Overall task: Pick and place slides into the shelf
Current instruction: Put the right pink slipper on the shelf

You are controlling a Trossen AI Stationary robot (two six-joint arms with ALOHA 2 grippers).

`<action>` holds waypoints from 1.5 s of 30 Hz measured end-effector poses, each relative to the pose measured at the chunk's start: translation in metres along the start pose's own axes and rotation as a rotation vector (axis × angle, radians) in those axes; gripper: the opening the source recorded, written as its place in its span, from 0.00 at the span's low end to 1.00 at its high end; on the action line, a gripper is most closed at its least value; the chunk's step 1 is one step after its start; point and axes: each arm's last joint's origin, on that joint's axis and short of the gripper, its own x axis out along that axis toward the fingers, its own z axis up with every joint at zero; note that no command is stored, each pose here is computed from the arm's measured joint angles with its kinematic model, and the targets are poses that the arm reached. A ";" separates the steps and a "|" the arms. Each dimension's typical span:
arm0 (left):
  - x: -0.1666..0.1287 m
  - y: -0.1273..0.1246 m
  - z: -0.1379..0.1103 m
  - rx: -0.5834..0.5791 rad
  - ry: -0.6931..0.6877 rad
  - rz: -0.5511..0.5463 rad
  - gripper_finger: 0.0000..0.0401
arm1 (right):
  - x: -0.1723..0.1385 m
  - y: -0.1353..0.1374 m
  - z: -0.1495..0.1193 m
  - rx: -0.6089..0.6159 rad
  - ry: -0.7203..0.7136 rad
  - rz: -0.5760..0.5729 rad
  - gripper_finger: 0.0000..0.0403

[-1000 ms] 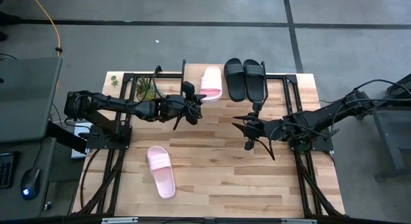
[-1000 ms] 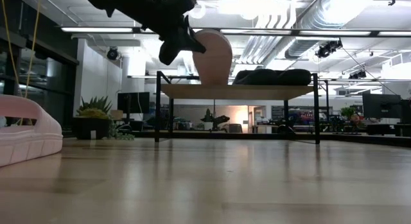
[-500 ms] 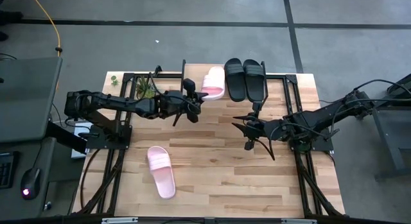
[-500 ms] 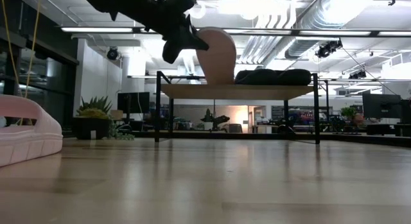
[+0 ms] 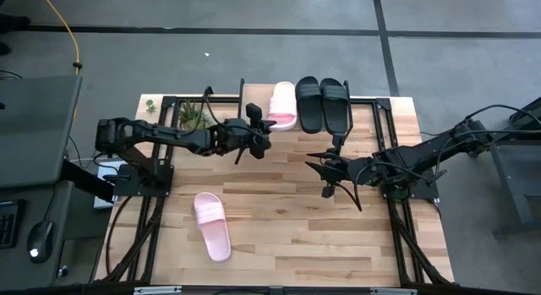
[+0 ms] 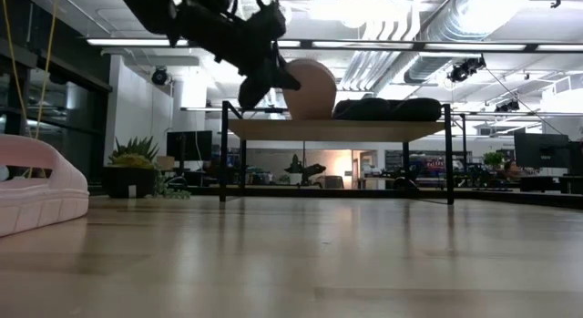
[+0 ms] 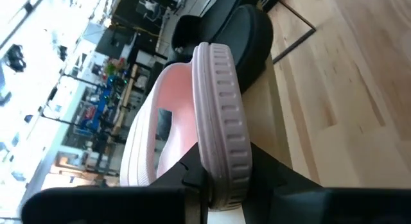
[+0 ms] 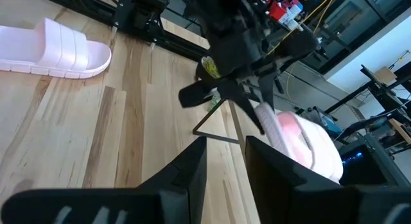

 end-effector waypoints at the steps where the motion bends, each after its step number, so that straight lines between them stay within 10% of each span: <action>1: 0.003 -0.003 0.001 0.010 -0.006 0.004 0.12 | 0.000 0.000 0.000 0.000 0.000 0.000 0.24; 45: 0.005 -0.016 0.007 0.028 0.014 -0.036 0.13 | 0.000 0.000 0.000 -0.016 0.000 0.000 0.24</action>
